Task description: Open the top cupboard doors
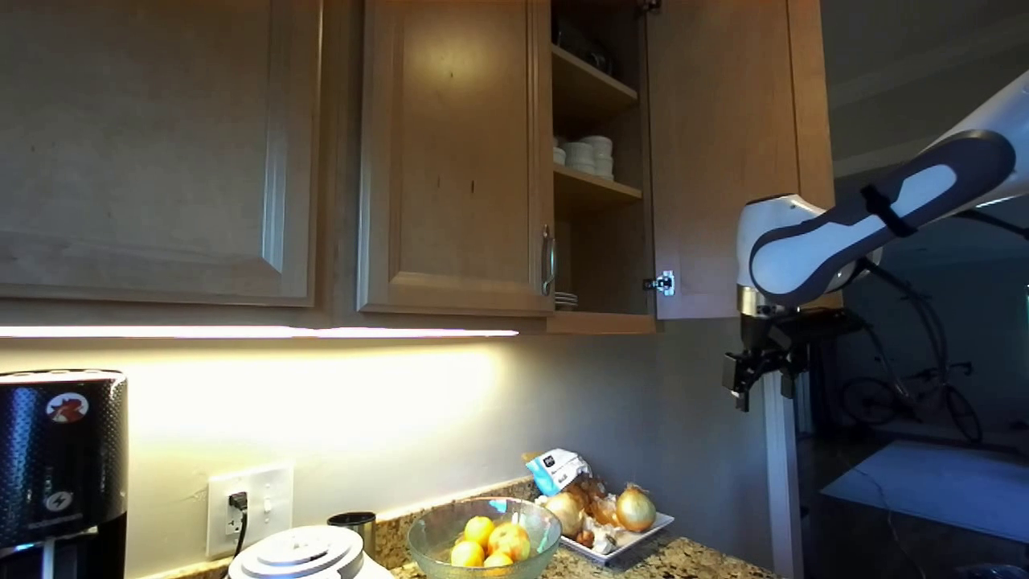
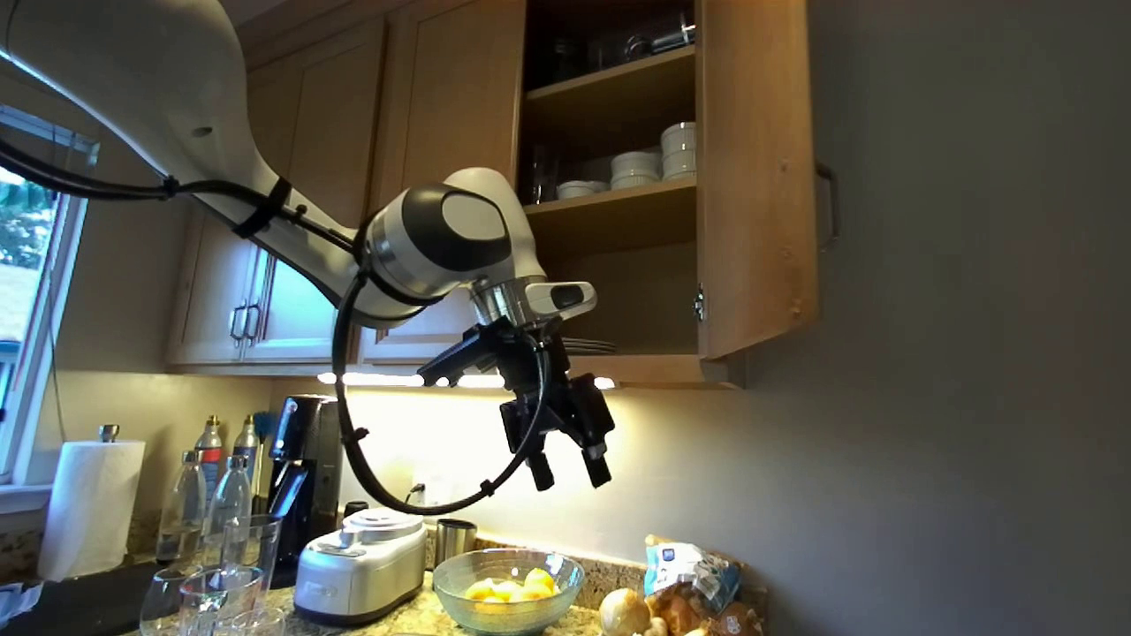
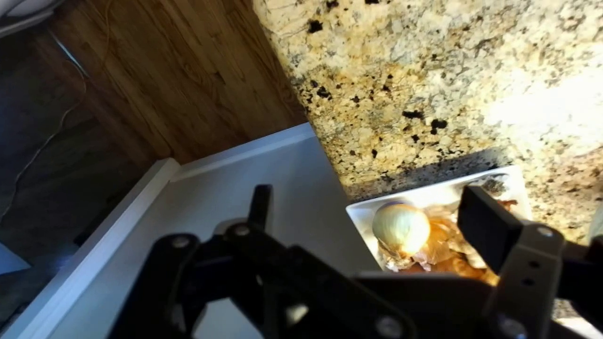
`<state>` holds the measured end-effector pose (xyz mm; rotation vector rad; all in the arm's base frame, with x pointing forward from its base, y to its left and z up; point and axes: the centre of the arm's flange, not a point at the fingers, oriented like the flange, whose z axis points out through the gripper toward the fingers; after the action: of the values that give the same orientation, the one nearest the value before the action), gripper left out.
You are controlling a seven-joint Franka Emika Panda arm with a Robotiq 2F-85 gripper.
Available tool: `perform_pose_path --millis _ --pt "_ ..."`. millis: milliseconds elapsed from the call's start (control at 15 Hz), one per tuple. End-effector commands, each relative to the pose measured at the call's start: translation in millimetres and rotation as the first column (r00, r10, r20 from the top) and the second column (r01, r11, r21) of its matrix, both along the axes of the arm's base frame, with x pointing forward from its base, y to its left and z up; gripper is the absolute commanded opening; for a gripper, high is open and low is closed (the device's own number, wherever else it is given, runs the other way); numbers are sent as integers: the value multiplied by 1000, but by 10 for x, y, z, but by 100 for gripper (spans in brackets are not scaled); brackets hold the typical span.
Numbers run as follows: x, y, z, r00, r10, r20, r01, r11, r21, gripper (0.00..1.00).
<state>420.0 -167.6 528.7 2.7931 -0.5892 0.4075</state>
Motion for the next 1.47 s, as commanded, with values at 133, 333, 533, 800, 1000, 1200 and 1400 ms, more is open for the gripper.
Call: perform_pose_path --millis 133,333,533,800,1000,1200,1400 --pt "-46 469 88 962 271 -2 -268 951 152 100" --pt "-42 662 147 930 367 -1 -360 913 193 100" --pt "-23 799 218 909 417 8 -412 894 176 100" --pt "6 966 391 887 457 69 -462 880 112 100" --pt "33 1132 603 860 492 134 -503 862 63 100" --pt "-56 1249 877 828 522 205 -533 846 -3 100" --pt "-116 1319 1133 781 546 301 -552 830 -74 100"
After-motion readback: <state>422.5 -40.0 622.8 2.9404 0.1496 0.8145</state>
